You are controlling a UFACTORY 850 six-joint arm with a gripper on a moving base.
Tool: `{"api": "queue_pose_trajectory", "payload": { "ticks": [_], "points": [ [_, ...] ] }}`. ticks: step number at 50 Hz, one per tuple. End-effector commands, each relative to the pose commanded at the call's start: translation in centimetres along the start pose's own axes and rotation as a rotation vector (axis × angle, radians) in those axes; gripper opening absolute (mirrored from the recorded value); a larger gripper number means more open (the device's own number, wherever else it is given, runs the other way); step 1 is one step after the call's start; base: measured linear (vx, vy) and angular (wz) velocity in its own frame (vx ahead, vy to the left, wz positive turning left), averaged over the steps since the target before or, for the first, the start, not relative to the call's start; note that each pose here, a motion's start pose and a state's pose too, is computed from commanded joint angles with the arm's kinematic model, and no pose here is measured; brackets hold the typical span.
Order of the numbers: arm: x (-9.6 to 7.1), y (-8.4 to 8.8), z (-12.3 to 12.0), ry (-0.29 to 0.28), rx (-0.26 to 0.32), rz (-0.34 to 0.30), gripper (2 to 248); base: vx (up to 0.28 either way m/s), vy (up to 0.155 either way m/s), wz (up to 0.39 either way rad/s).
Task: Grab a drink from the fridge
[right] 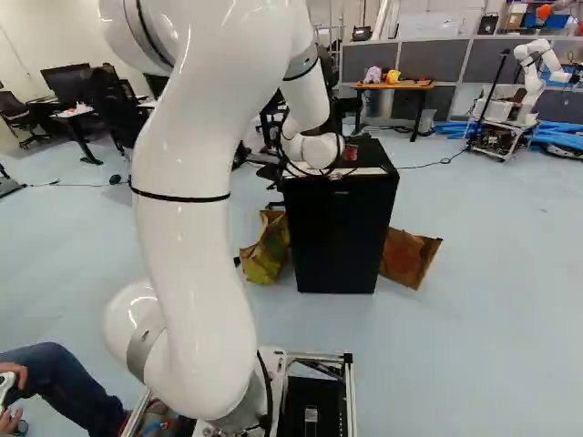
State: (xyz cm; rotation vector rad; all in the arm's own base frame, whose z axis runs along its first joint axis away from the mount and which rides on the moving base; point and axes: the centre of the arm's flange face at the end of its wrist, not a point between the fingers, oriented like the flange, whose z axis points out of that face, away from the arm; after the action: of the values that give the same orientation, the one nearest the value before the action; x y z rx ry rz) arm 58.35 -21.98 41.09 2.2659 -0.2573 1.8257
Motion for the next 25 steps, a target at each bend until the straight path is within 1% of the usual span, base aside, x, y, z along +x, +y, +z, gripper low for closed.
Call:
{"api": "queue_pose_trajectory", "payload": {
  "ticks": [25],
  "points": [
    [-2.7, 0.7, 3.5, -0.026, -0.007, 0.004, 247, 0.0, 0.0, 0.0]
  ]
}}
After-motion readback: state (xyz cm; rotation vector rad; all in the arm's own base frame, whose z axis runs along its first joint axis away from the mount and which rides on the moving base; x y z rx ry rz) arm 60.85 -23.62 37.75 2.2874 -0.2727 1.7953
